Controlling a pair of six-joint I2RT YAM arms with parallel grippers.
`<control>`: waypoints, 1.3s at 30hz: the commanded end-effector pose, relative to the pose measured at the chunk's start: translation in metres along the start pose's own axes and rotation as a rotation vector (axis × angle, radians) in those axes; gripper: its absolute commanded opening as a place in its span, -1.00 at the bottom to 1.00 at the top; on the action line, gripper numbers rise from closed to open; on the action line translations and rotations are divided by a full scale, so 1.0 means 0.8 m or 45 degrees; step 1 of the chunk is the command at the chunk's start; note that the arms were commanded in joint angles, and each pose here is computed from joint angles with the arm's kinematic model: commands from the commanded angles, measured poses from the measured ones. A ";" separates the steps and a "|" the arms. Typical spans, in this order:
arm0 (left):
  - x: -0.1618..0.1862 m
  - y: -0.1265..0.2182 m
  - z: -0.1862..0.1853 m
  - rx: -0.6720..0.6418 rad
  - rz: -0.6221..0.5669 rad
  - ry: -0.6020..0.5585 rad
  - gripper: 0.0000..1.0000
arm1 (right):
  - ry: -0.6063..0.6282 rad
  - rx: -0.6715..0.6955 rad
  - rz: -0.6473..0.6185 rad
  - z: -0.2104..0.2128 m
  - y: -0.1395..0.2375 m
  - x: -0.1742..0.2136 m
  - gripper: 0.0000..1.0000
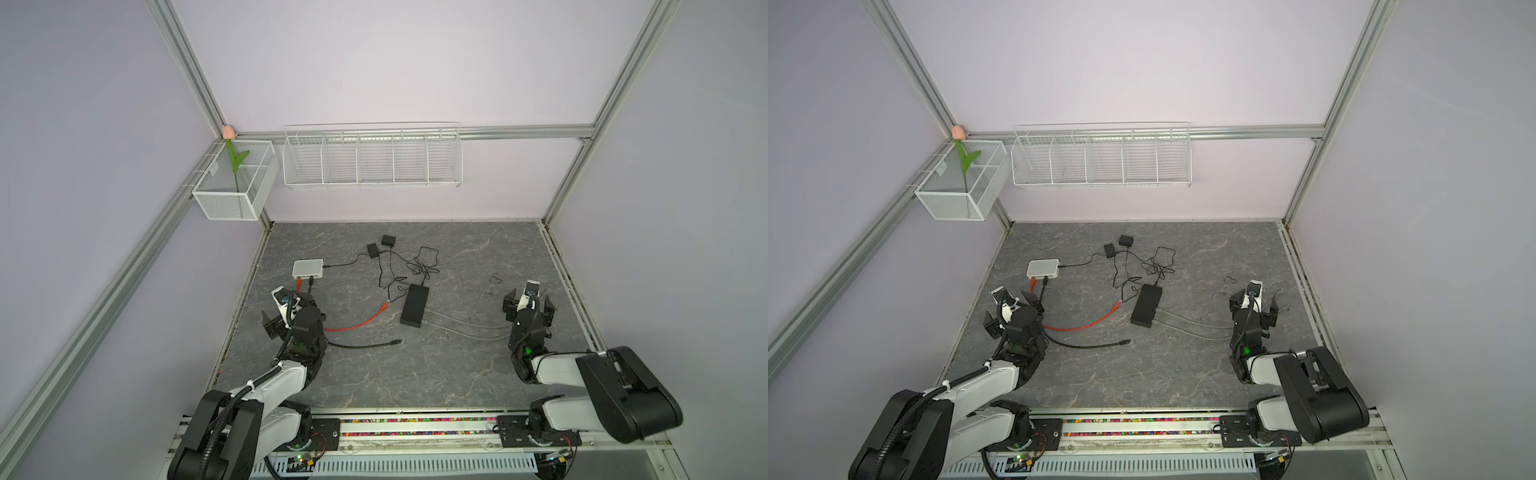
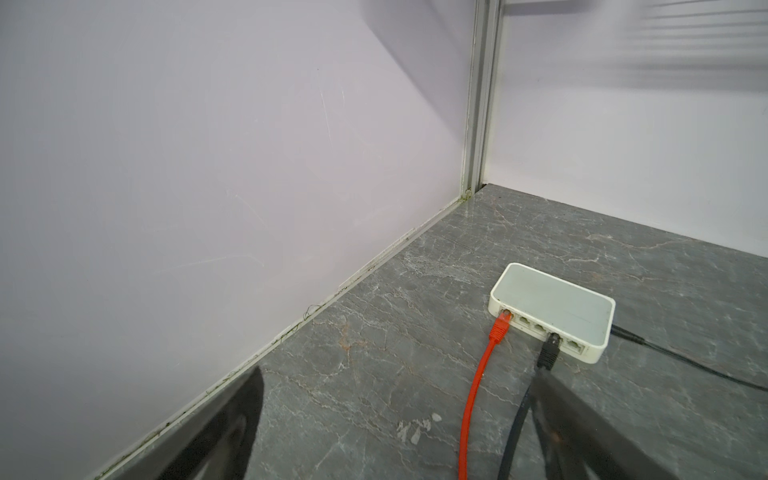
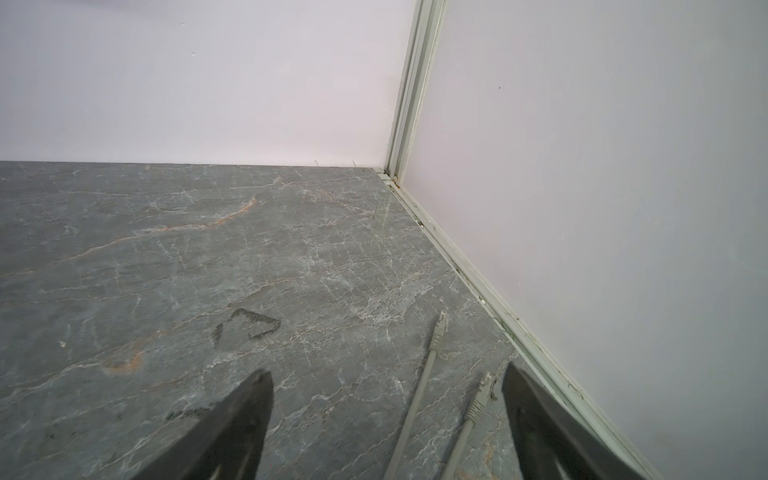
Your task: Insert the plug into the switch port
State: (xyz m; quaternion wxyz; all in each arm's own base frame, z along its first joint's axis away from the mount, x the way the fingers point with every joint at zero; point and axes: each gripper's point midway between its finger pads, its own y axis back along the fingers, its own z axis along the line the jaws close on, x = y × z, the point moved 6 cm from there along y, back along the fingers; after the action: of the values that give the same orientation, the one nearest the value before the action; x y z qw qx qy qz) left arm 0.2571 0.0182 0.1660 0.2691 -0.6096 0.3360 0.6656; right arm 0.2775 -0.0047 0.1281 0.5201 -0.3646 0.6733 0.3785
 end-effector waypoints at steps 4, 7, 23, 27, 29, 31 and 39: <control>-0.006 -0.007 0.007 -0.050 -0.060 0.118 0.98 | -0.087 0.045 -0.123 -0.007 0.000 -0.014 0.78; -0.010 -0.009 0.011 -0.059 -0.075 0.166 0.98 | -0.090 0.044 -0.123 -0.008 0.001 -0.014 0.78; 0.022 -0.021 0.013 -0.017 -0.155 0.201 0.98 | 0.032 -0.104 -0.136 0.020 0.002 -0.015 0.78; 0.025 -0.012 0.012 0.086 -0.135 0.191 0.98 | 0.043 -0.116 -0.138 0.022 0.003 -0.015 0.78; 0.025 -0.010 0.011 0.107 -0.151 0.195 0.98 | 0.068 -0.163 -0.140 0.028 0.004 -0.014 0.78; 0.025 -0.011 0.004 0.156 -0.147 0.160 0.98 | 0.104 -0.214 -0.144 0.036 0.005 -0.012 0.78; 0.029 0.000 -0.048 0.453 -0.163 -0.091 0.98 | 0.110 -0.216 -0.145 0.037 0.006 -0.012 0.78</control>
State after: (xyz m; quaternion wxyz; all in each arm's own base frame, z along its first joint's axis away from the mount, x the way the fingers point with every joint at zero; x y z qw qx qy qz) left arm 0.2685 0.0037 0.1335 0.3699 -0.5810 0.3928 0.6094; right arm 0.2858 0.0214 0.1271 0.4727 -0.4471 0.6499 0.3929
